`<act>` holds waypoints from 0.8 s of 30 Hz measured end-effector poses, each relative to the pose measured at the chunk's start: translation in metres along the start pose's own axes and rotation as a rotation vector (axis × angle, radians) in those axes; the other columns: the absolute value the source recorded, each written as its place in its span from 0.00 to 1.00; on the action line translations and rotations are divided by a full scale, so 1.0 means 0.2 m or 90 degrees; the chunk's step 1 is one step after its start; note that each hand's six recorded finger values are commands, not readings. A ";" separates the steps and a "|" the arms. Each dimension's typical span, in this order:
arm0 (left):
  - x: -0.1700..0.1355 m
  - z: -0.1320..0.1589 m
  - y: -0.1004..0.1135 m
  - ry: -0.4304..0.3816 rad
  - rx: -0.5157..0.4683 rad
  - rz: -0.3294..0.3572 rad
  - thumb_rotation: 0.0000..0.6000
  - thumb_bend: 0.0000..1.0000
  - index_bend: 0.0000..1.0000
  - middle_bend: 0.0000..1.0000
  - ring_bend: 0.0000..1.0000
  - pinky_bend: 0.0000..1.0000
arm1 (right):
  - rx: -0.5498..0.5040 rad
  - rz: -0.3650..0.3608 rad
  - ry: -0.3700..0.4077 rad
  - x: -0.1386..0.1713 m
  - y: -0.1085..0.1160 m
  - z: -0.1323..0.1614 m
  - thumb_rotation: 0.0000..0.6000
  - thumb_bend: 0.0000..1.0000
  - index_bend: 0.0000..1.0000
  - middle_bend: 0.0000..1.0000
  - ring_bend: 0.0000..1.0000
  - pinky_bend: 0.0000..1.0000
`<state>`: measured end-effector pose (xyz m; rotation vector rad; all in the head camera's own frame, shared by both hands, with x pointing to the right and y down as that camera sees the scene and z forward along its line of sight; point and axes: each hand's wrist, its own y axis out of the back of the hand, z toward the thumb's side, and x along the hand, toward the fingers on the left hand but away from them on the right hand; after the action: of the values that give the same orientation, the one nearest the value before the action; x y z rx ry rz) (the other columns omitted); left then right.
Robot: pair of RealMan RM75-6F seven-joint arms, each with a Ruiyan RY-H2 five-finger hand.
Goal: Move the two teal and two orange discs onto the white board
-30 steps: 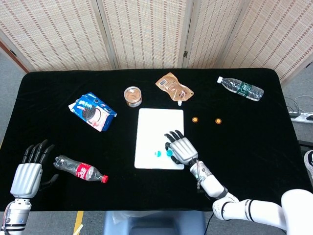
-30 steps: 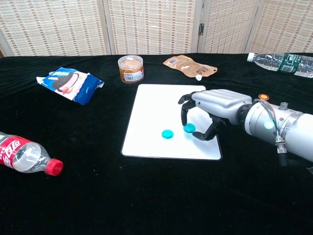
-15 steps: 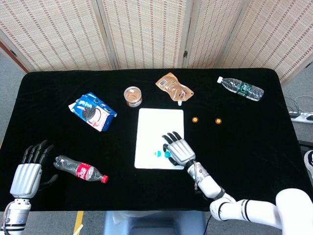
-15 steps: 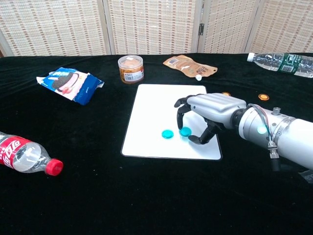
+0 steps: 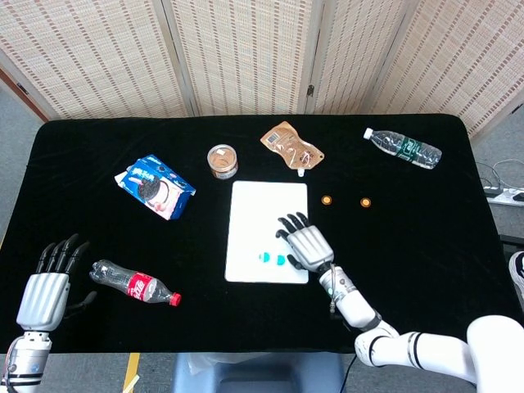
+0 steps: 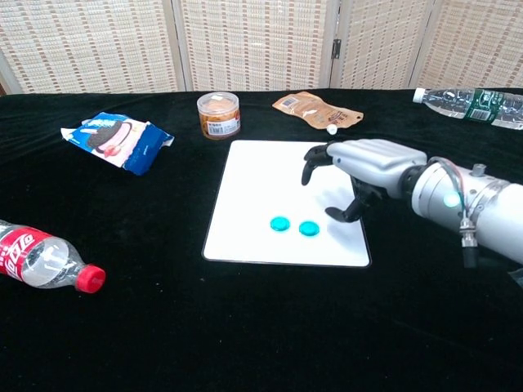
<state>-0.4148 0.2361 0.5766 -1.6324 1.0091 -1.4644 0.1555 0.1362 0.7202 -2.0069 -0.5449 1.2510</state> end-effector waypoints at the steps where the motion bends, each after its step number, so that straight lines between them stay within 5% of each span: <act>1: 0.00 0.00 0.00 -0.001 0.000 0.000 1.00 0.25 0.14 0.04 0.06 0.00 | -0.001 -0.005 -0.010 0.00 0.02 -0.03 1.00 0.45 0.30 0.11 0.00 0.00; 12: 0.01 0.03 -0.01 -0.006 0.003 -0.005 1.00 0.25 0.14 0.04 0.06 0.00 | -0.009 -0.022 -0.162 -0.06 0.18 -0.49 1.00 0.45 0.32 0.11 0.00 0.00; 24: 0.01 0.00 -0.01 0.006 0.005 -0.010 1.00 0.25 0.14 0.04 0.06 0.00 | 0.011 0.001 -0.222 -0.24 0.19 -0.62 1.00 0.45 0.33 0.11 0.00 0.00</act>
<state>-0.4136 0.2362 0.5793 -1.6315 0.9966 -1.4864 0.2440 0.0370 0.7556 -1.7835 -0.6936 1.6127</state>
